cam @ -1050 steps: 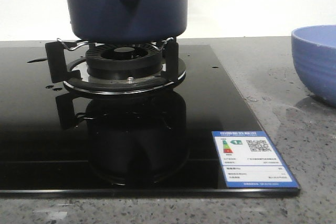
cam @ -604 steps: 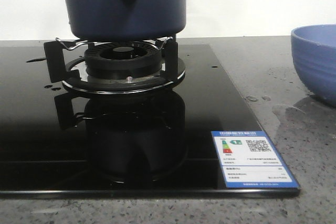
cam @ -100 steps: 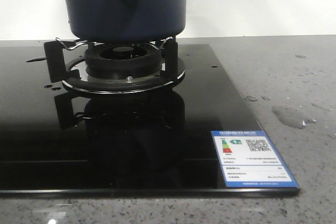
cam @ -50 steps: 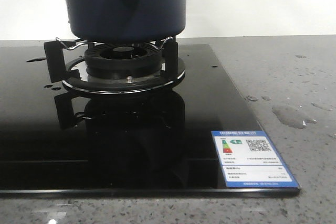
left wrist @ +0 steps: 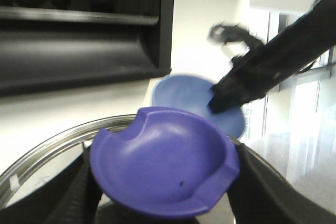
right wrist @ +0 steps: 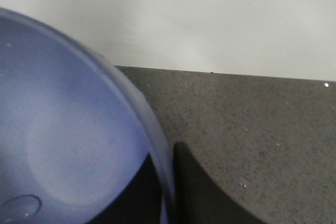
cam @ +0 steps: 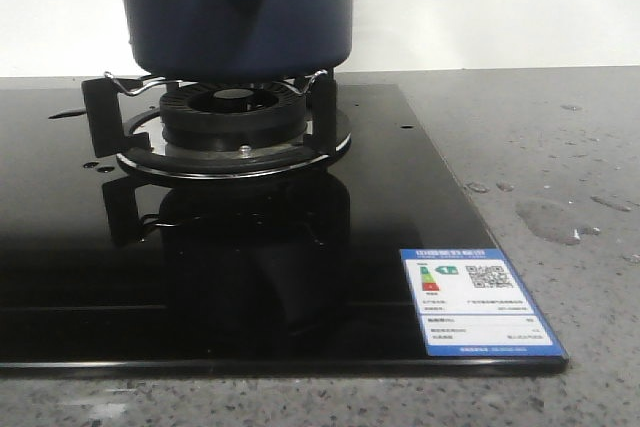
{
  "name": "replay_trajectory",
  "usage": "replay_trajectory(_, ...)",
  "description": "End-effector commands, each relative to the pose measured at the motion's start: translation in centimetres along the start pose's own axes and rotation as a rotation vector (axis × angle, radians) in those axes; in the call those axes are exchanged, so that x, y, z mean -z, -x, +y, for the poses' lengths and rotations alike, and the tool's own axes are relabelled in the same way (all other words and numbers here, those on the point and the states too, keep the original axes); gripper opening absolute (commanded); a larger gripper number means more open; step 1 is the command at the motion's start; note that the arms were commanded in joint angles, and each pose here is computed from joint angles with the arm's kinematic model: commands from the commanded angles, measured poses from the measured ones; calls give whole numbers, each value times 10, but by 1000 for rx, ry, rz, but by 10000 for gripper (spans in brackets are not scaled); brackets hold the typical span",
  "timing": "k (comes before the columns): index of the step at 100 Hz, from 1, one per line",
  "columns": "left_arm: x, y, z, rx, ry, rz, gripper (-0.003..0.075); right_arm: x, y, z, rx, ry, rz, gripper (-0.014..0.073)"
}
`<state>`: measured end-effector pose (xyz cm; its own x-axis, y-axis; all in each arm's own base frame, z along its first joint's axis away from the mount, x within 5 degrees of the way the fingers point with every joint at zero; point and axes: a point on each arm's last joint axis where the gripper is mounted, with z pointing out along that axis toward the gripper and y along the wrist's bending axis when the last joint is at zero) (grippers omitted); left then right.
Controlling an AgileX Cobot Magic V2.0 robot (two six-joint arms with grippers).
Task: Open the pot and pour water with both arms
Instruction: 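Lower the emptied bowl back onto the counter with the right gripper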
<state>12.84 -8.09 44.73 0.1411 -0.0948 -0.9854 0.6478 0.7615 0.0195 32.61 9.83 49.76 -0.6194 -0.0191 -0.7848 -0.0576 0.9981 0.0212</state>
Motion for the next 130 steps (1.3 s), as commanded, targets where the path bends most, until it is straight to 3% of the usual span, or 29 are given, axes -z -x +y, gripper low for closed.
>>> replay_trajectory(1, -11, 3, 2, 40, -14, -2, 262, 37, -6, -24, -41, 3, -2, -42)
replay_trajectory(31, -52, -25, 8, 33, -106, 73, 262, 34, -92, -75, -110, -86, 244, -42)
replay_trajectory(57, -97, -37, 16, 24, -201, 111, 262, 12, -171, -100, -203, -99, 338, -42)
replay_trajectory(80, -122, -48, 21, 44, -252, 141, 262, -18, -223, -105, -222, -114, 463, -42)
replay_trajectory(96, -128, -57, 23, 46, -253, 168, 262, -27, -235, -105, -224, -113, 470, -23)
replay_trajectory(103, -129, -59, 24, 41, -253, 172, 262, -27, -235, -105, -224, -113, 466, 52)
replay_trajectory(117, -131, -60, 24, 39, -251, 176, 262, -20, -226, -105, -223, -111, 419, 316)
replay_trajectory(122, -131, -60, 24, 34, -250, 174, 262, -11, -218, -104, -221, -108, 370, 415)
replay_trajectory(130, -132, -63, 25, 38, -250, 181, 262, 9, -201, -104, -212, -109, 272, 498)
